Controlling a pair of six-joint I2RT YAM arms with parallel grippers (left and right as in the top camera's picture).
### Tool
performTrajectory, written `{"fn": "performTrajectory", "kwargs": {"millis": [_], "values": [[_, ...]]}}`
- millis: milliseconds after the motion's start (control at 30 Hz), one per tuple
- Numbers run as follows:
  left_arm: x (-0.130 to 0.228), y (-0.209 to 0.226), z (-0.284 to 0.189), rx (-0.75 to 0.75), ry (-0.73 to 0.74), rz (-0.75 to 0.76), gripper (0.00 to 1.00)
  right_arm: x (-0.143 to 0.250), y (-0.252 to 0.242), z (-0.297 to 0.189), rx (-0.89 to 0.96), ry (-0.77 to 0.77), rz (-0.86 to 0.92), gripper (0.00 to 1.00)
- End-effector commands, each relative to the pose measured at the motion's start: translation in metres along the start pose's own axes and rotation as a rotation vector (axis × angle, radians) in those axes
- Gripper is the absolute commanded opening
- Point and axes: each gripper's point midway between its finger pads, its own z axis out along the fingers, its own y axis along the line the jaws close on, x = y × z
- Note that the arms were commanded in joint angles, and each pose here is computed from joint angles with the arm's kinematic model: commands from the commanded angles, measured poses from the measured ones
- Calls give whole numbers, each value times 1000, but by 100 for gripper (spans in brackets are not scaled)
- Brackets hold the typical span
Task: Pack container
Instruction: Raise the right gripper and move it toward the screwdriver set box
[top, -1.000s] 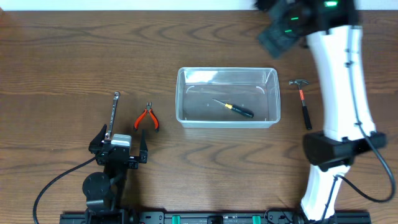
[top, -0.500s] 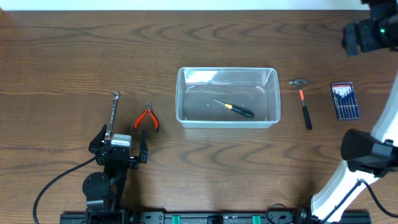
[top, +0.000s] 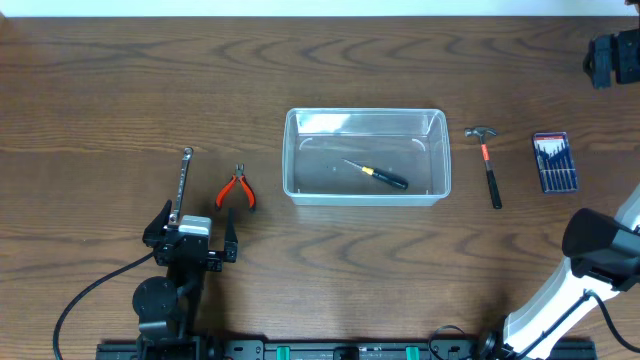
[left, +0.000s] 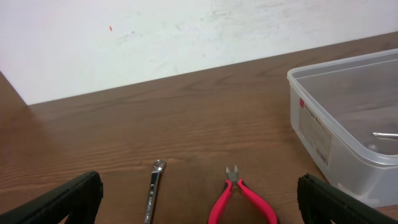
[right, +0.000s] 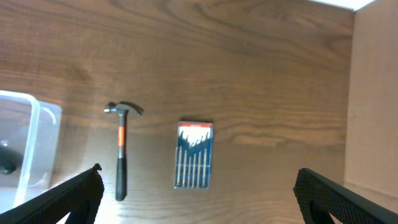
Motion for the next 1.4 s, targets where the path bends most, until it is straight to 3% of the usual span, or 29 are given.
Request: {"fn": "performTrajectory", "kwargs": {"millis": [0,267,433,667,1133,1367], "values": [[14,-1,3,-3,32,4,98,9,-6,25,-36,51,-41,99],[14,-1,3,-3,32,4,98,30,-4,95,-125,191,-105,99],[14,-1,3,-3,32,4,98,36,-20,125,-75,236,-105,99],[14,-1,3,-3,32,4,98,64,-30,154,-13,375,53,99],[14,-1,3,-3,32,4,98,88,-6,152,-216,428,155,99],[14,-1,3,-3,32,4,98,105,-21,152,-228,448,247,99]]}}
